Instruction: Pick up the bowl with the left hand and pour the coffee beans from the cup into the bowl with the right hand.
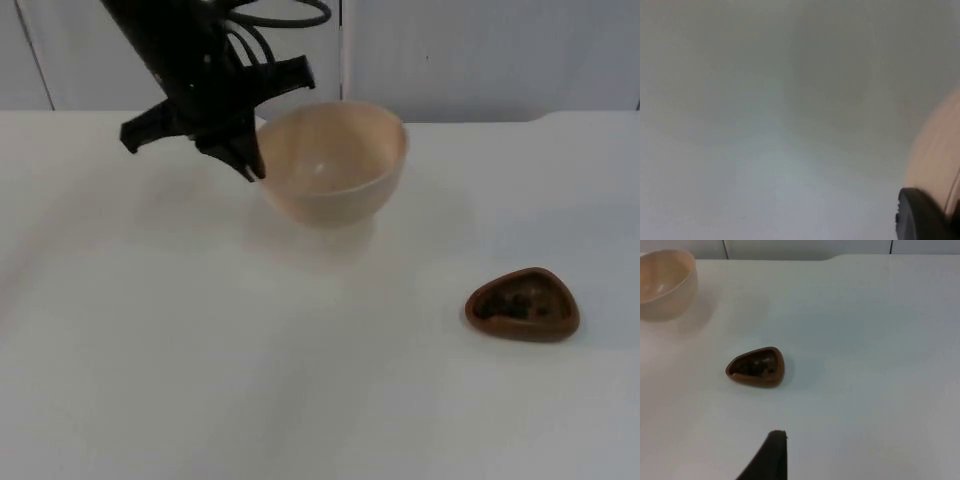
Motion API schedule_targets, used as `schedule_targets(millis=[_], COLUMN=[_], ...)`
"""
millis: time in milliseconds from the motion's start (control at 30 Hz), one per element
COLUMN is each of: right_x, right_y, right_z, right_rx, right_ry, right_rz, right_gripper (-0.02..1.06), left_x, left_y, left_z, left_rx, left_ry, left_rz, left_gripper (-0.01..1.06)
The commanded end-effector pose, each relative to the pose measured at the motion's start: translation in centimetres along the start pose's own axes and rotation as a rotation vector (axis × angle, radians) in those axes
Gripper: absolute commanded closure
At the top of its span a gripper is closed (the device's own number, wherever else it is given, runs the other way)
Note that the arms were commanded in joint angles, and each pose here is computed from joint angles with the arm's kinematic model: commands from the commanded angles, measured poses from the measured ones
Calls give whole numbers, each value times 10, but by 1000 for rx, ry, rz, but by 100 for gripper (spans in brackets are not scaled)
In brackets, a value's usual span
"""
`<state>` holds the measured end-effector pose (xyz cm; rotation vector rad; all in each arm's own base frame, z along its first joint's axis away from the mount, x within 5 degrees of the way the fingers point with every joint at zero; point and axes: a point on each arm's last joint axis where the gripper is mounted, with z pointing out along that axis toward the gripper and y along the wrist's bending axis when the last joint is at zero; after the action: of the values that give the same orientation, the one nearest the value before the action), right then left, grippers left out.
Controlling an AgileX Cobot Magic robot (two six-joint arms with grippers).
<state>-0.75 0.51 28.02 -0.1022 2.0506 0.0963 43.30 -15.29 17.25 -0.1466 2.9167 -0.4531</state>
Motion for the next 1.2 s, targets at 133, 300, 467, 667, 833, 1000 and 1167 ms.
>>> schedule_targets(millis=[133,300,467,667,833,1000,1167], right_x=[1,1,1,1,1,1,1], right_y=[-1,-1,-1,-1,-1,-1,-1], right_z=[0,0,0,0,0,0,0], right_rx=[13,13,13,13,13,13,13], right_ry=[-4,-4,-4,-4,-4,-4,-4], right_rz=[-4,-4,-4,-4,-4,-4,-4], right_gripper=[-1,-1,-1,-1,-1,-1,-1], left_x=[7,27,48,70,98,117,142], left_y=[1,12,20,28,31,21,0], left_z=[-24,-36,-44,-53,-56,-54,-47], left_rx=[-71,-122,-118,-123,-143,-137,-126], left_ry=[26,31,8,23,69,91,116], left_rz=[54,89,94,87,132,183,293], left_gripper=[105,105,105,105,105,105,105])
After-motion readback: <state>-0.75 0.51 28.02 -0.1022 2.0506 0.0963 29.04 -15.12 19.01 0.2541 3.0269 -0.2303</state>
